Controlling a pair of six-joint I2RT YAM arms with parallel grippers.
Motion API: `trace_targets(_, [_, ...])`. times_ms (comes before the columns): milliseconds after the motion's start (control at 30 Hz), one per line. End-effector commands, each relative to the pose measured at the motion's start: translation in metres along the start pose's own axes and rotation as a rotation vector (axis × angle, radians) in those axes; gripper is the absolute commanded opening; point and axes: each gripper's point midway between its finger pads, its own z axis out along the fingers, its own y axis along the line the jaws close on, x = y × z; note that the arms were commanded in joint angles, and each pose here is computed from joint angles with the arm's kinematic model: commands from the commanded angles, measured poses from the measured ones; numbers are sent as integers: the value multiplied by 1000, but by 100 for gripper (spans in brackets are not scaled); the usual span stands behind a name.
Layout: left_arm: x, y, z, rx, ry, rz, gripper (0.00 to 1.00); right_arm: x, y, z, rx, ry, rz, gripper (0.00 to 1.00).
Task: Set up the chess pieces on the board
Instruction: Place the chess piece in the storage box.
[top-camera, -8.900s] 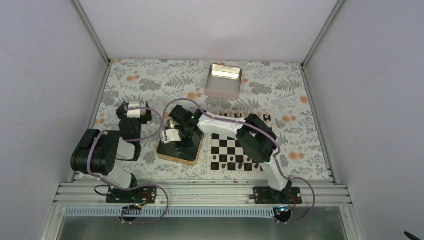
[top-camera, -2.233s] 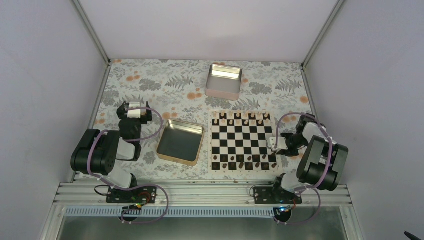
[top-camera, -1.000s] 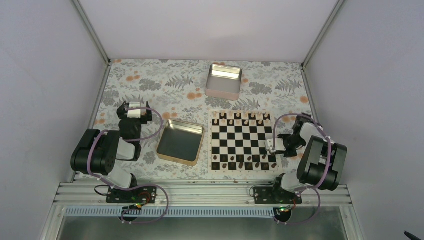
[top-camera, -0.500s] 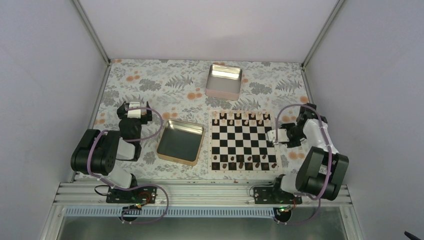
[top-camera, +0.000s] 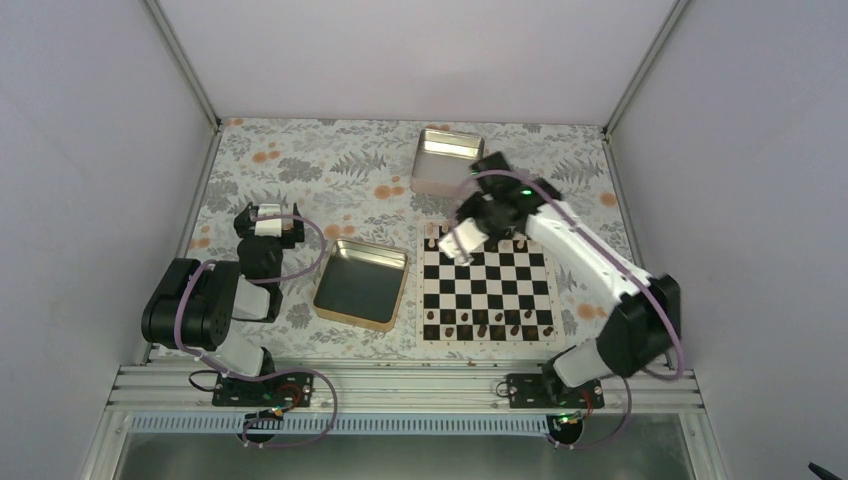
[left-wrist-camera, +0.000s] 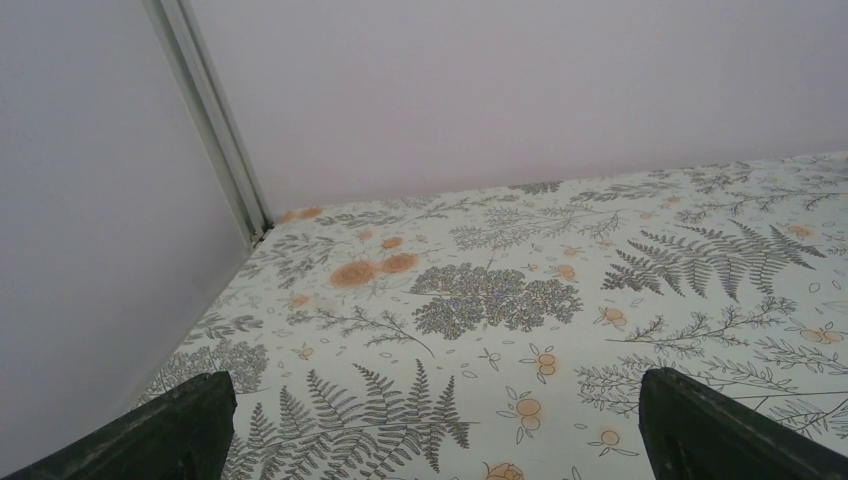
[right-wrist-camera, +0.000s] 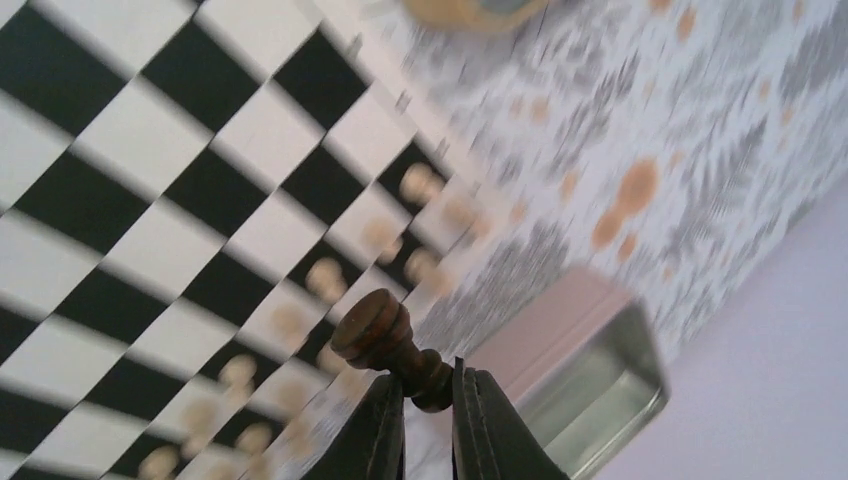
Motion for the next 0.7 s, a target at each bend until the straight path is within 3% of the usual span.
trace_targets(0, [-9,-1,1,13,-38,-12,100,-55,-46,29,-24,-2,5,4])
trace_targets(300, [-9,-1,2,21,-37,-14,100,-162,-101,98,73,-58,-41,4])
trace_targets(500, [-9,-1,2,20,-36,-14,100,-184,-100,130,232,-2,-40,4])
trace_targets(667, [-9,-1,2,21,-37,-14,100,-173,-87,157,353,120,-98,4])
